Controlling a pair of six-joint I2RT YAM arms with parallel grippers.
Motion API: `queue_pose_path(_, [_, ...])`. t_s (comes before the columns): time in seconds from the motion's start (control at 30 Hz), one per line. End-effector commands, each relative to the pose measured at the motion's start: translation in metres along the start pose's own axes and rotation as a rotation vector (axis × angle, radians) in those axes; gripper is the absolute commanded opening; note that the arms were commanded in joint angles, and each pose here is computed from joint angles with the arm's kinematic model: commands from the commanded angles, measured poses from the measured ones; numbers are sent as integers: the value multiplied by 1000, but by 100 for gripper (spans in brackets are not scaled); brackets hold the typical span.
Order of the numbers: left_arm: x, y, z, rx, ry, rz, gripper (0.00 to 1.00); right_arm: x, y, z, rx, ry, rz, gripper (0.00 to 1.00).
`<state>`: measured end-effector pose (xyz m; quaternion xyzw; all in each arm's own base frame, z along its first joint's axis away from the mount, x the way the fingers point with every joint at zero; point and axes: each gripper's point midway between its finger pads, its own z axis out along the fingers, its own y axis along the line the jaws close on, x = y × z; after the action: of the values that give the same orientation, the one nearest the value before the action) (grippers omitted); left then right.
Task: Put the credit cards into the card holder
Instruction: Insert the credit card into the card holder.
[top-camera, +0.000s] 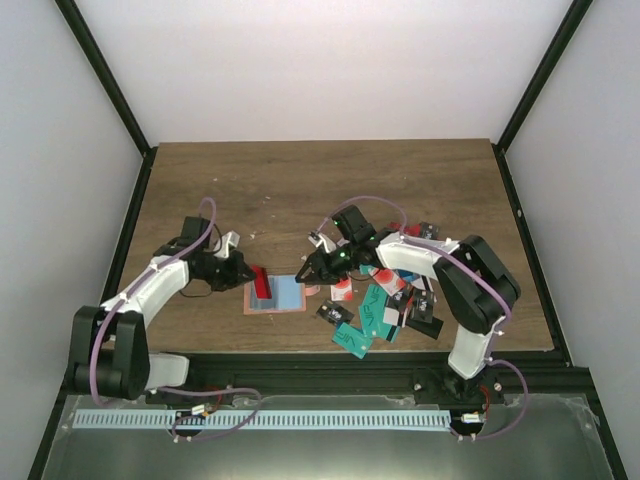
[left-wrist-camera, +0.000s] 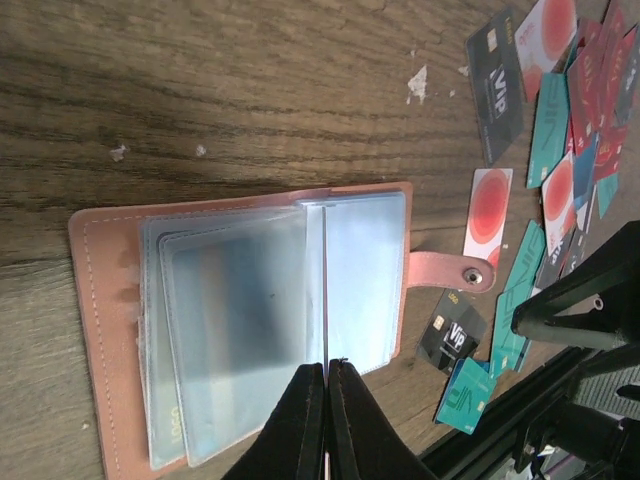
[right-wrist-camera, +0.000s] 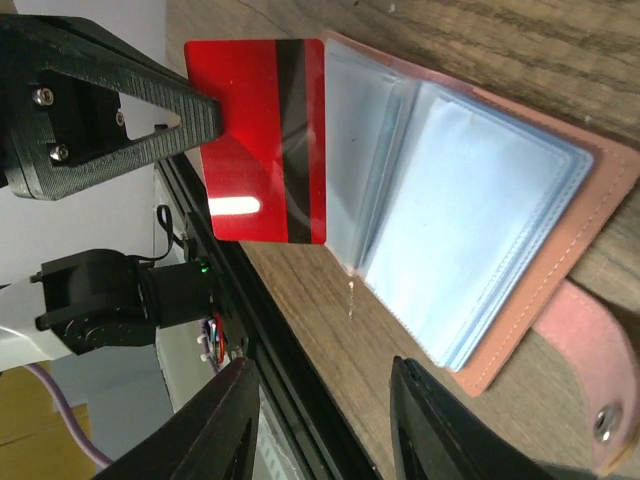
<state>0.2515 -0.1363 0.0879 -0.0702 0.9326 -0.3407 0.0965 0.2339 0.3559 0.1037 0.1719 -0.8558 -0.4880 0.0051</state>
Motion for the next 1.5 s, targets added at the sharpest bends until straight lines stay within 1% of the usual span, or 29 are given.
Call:
queue_pose_path(0.0, [0, -2, 15, 39, 21, 43, 4, -9, 1, 8, 0, 16, -24, 38])
queue_pose_path(0.2, [3, -6, 27, 62, 55, 68, 4, -8, -11, 17, 8, 39, -13, 37])
queue_pose_path(0.43, [3, -1, 35, 50, 74, 70, 4, -5, -21, 23, 16, 53, 3, 36])
queue_pose_path(0.73, [-2, 9, 34, -15, 42, 65, 4, 3, -36, 28, 33, 71, 33, 35])
queue_pose_path(0.97, [-4, 10, 32, -31, 26, 67, 4, 9, -47, 33, 45, 88, 56, 34])
queue_pose_path(1.33, [8, 3, 45, -20, 70, 99, 4, 18, -59, 38, 48, 108, 91, 34])
queue_pose_path(1.47, [9, 2, 48, -19, 68, 98, 4, 20, -62, 40, 49, 112, 102, 34])
